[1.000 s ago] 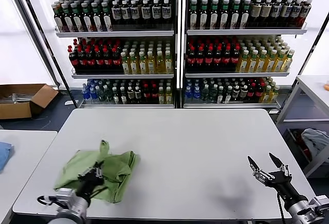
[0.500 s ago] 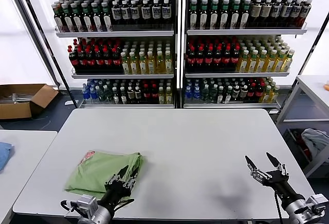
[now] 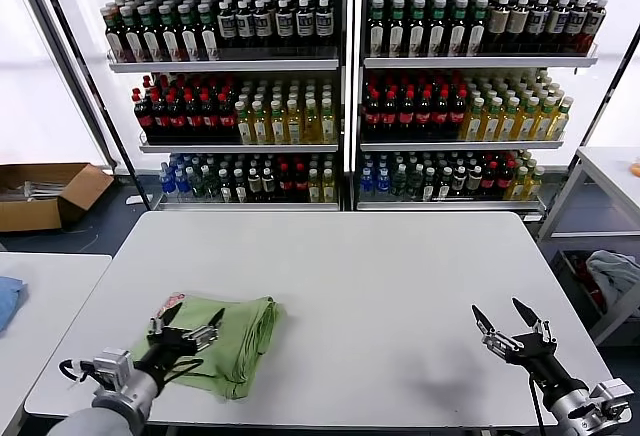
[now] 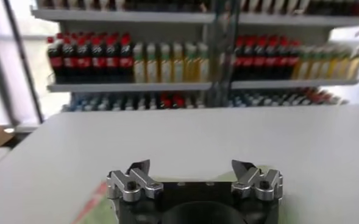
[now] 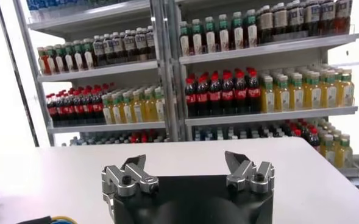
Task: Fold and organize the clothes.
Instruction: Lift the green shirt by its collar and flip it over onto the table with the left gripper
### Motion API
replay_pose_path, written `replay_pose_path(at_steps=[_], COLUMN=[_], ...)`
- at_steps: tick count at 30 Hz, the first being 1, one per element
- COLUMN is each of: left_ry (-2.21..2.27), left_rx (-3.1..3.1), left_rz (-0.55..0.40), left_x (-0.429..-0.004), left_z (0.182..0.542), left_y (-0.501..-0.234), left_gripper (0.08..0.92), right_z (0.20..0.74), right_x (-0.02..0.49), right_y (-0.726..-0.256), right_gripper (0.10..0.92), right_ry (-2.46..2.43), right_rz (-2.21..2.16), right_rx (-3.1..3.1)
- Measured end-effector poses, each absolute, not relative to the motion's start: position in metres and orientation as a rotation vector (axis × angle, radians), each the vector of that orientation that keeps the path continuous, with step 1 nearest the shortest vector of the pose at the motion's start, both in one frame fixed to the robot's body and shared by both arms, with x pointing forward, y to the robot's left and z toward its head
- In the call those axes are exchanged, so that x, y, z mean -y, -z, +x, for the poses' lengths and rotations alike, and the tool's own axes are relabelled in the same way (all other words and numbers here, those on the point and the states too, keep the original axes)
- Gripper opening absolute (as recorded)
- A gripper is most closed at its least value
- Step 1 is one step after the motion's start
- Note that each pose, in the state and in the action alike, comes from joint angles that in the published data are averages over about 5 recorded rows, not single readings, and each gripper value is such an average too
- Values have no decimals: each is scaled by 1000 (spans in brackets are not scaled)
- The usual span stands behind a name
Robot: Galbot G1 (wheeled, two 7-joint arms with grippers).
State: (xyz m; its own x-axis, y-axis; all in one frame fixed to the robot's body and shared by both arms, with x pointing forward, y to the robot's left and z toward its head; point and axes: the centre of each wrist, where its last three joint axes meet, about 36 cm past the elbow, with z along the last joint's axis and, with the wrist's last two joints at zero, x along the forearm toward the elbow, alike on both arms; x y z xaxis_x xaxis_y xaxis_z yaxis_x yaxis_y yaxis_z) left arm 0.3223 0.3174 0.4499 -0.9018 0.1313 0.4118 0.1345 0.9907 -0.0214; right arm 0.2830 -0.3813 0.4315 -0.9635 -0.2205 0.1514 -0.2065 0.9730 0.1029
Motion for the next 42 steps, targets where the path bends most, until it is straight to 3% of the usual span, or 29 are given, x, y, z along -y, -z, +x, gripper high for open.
replay_pose_path(at_steps=[10,20,32,42], left_ry=[32,-9,-94,-175], left_rx=[2616,2562,2538,2572], left_rz=[-39,-17,-29,47], left_x=[-373,-381,-374,-373], left_z=[350,355,349,341], left_y=[-422,-406,-398,-396], left_gripper=[823,800,471,186], right_z=[282,280,276,278], right_x=[376,375,376,373], right_y=[-431,-433,-437,-443], right_gripper=[823,823,823,823], right_ry=[126,119,111,109], right_rz=[333,332,328,346], right_rx=[2953,2956,2966,2982])
